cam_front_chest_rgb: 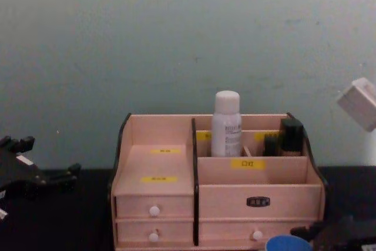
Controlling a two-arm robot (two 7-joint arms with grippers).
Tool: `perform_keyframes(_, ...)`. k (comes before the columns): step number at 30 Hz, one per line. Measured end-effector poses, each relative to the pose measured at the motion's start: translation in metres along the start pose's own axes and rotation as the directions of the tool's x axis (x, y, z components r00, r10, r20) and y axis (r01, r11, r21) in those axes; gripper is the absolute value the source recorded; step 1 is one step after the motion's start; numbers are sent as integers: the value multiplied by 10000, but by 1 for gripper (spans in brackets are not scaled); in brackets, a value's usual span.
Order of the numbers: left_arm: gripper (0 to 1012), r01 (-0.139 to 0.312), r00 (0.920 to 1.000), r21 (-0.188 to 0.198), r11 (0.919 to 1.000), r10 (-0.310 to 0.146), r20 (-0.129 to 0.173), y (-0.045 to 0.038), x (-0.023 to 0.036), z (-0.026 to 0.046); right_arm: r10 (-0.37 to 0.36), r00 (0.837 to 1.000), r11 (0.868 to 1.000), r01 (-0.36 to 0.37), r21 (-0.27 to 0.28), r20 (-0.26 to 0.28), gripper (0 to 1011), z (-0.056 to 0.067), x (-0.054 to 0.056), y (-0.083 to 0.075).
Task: Pick up the facial cleanser and watermelon frost from the table and place them into the tiered storage box.
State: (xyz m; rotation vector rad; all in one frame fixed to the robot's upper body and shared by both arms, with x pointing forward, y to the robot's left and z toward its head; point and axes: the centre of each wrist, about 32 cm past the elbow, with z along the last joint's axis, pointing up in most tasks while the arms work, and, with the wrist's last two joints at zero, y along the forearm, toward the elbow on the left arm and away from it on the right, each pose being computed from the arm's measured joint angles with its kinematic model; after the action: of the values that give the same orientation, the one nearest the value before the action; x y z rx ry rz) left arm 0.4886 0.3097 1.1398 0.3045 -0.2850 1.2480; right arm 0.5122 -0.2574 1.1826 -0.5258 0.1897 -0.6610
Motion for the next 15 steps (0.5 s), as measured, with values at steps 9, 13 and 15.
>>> perform_keyframes(9, 1001, 0, 10000, 0, 10000, 0, 0, 0, 0, 0, 9, 10000, 10000, -9, 12, -8, 738, 1, 1, -2)
perform_keyframes(13, 1002, 0, 10000, 0, 10000, 0, 0, 0, 0, 0, 12, 10000, 10000, -12, 12, -9, 729, 1, 2, -3)
perform_keyframes(15, 1001, 0, 10000, -1, 10000, 0, 0, 0, 0, 0, 14, 10000, 10000, -14, 12, -11, 729, 1, 2, -3)
